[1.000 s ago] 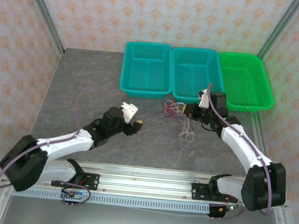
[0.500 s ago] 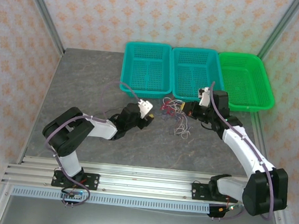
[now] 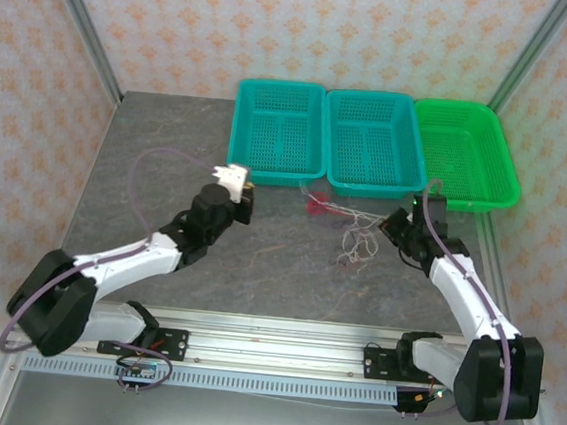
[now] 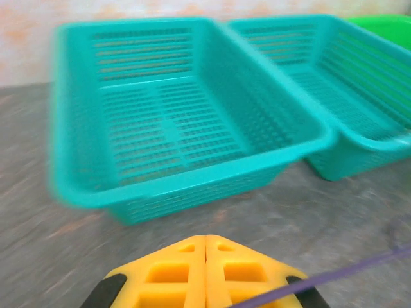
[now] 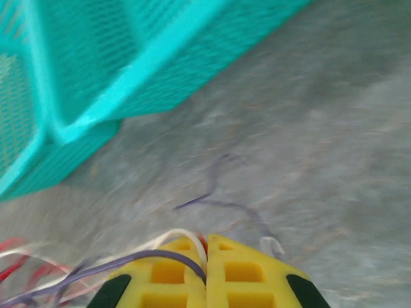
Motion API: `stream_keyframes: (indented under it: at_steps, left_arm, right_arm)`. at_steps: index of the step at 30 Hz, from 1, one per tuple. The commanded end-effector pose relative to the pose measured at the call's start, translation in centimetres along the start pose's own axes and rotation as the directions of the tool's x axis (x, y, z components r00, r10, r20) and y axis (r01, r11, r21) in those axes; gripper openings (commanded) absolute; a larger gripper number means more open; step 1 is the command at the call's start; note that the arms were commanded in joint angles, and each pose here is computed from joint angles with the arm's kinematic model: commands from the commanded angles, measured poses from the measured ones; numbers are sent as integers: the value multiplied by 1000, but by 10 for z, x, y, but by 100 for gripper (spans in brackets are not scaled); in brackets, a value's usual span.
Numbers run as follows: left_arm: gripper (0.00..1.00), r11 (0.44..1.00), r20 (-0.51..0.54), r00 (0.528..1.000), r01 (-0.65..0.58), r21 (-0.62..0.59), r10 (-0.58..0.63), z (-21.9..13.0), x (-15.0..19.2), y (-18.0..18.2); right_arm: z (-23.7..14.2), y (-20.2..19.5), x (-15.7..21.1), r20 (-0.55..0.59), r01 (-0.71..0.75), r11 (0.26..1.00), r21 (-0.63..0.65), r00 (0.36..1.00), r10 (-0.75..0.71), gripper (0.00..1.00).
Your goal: Untangle the cables
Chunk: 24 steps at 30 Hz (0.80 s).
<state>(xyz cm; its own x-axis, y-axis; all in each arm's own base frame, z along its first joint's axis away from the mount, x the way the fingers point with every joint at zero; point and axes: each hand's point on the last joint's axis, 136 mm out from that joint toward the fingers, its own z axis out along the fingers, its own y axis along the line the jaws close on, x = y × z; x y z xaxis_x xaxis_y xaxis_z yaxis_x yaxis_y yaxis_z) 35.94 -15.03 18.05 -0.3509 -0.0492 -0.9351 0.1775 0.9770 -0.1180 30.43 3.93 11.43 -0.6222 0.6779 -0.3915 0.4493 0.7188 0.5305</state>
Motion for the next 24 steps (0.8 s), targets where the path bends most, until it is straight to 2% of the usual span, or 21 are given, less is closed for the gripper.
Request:
stream_keyframes:
  at_steps: [1, 4, 6, 9, 11, 13, 15, 17, 18, 19, 22, 24]
  left_arm:
    - [0, 935, -28, 982, 167, -313, -185, -21, 24, 84]
    - [0, 869, -45, 968, 201, -452, -247, -37, 35, 119]
    - [0, 858, -55, 964, 203, -472, -259, -40, 38, 127]
    - [0, 911, -67, 968, 203, -359, -242, -33, 33, 109]
    - [0, 957, -75, 972, 205, -204, -225, -23, 27, 82]
    - [0, 977, -88, 974, 207, -56, -211, -16, 23, 56]
    - [0, 984, -119, 977, 179, 4, -177, -12, 24, 41]
    - [0, 990, -143, 980, 139, 4, -137, -10, 25, 35]
    - [0, 992, -147, 981, 125, 0, -124, -10, 24, 34]
    - [0, 993, -147, 982, 118, 1, -116, -10, 23, 33]
    - [0, 994, -142, 985, 106, 14, -103, -13, 16, 28]
    - [0, 995, -138, 987, 86, 48, -79, -16, 9, 20]
  right_arm:
    - [-14, -75, -20, 179, -179, 945, 272, 975, 133, 0]
    - [-28, -104, -27, 275, -325, 892, 313, 930, 243, 0]
    - [-35, -116, -31, 327, -398, 871, 288, 896, 301, 0]
    - [-36, -102, -39, 335, -350, 912, 214, 903, 268, 0]
    - [-25, -62, -39, 251, -211, 976, 47, 948, 193, 0]
    - [-18, -28, -24, 174, -87, 995, -53, 980, 95, 9]
    - [-15, -1, -5, 119, 84, 993, -77, 990, -74, 21]
    - [-15, 8, 7, 103, 224, 974, -25, 970, -220, 43]
    - [-17, 10, 8, 104, 264, 964, 4, 959, -263, 58]
    - [-21, 11, 4, 125, 279, 960, 23, 952, -280, 67]
    - [-38, 45, -4, 202, 354, 931, -84, 921, -332, 72]
    - [-49, 87, 8, 255, 511, 841, -176, 849, -463, 72]
